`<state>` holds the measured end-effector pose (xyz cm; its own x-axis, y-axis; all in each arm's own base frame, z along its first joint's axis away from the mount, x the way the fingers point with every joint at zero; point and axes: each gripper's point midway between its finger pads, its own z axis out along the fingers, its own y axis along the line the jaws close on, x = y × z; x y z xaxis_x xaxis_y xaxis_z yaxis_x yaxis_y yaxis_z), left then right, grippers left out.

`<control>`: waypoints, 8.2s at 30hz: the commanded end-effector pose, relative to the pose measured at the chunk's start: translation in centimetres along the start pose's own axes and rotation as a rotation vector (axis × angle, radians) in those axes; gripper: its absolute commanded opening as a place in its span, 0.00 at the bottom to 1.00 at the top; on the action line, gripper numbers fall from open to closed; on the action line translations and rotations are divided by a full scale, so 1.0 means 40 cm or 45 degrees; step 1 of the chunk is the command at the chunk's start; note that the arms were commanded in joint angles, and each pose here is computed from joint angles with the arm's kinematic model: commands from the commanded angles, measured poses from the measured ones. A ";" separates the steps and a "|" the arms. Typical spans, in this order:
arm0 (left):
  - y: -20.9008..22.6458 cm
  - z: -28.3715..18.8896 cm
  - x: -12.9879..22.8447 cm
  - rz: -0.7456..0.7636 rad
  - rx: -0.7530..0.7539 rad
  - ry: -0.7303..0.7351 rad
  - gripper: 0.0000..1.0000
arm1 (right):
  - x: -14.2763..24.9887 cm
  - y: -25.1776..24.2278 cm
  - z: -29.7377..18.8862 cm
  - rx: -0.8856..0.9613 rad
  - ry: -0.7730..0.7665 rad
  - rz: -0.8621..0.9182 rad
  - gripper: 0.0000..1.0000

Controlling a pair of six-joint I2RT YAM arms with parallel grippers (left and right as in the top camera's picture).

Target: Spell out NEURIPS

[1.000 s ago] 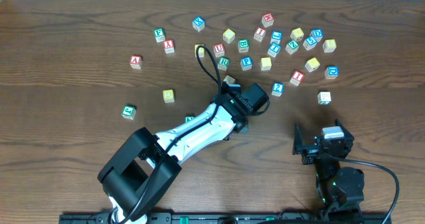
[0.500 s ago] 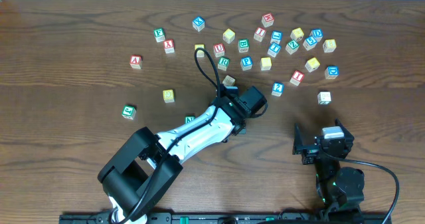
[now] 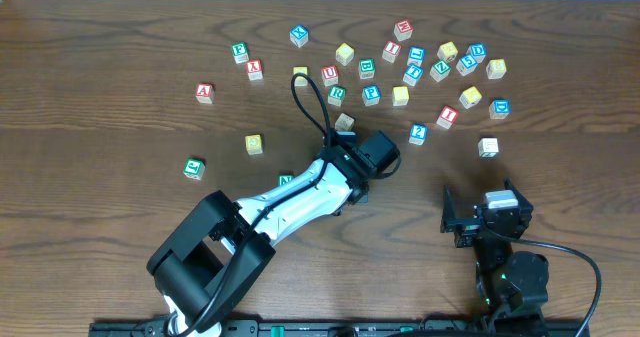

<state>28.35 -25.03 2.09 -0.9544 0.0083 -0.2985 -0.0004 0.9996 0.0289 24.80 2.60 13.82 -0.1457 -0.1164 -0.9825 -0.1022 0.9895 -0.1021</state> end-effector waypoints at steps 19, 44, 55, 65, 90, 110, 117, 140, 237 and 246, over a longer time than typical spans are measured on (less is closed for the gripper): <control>0.040 0.013 0.003 -0.066 -0.051 0.000 0.08 | 0.001 -0.002 0.000 0.003 0.001 0.006 0.99; 0.051 0.015 0.021 -0.094 -0.069 0.036 0.08 | 0.001 -0.002 0.000 0.003 0.001 0.006 0.99; 0.052 0.015 0.021 -0.083 -0.070 0.036 0.17 | 0.001 -0.002 0.000 0.003 0.001 0.006 0.99; 0.059 0.017 0.016 -0.091 -0.073 0.039 0.29 | 0.001 -0.002 0.000 0.003 0.001 0.006 0.99; 0.056 0.016 0.014 -0.051 -0.063 0.038 0.38 | 0.001 -0.002 0.000 0.003 0.001 0.006 0.99; 0.050 -0.001 0.002 -0.029 -0.040 0.014 0.43 | 0.001 -0.002 0.000 0.003 0.001 0.006 0.99; 0.043 -0.005 -0.006 -0.022 -0.023 -0.003 0.43 | 0.001 -0.002 0.000 0.003 0.001 0.006 0.99; 0.036 -0.058 -0.073 0.004 -0.016 -0.137 0.44 | 0.001 -0.002 0.000 0.003 0.001 0.006 0.99; 0.065 -0.186 -0.474 0.508 0.297 -0.143 0.73 | 0.001 -0.002 0.000 0.003 0.001 0.006 0.99; 0.022 -0.114 -0.447 0.563 0.296 -0.086 0.73 | 0.001 -0.002 0.000 0.003 0.001 0.006 0.99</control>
<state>43.90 -23.31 12.73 -0.8392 0.3950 -0.3737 0.4403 0.8969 -0.0409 24.80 2.60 13.82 -0.1457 -0.1164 -0.9825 -0.1022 0.9895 -0.1021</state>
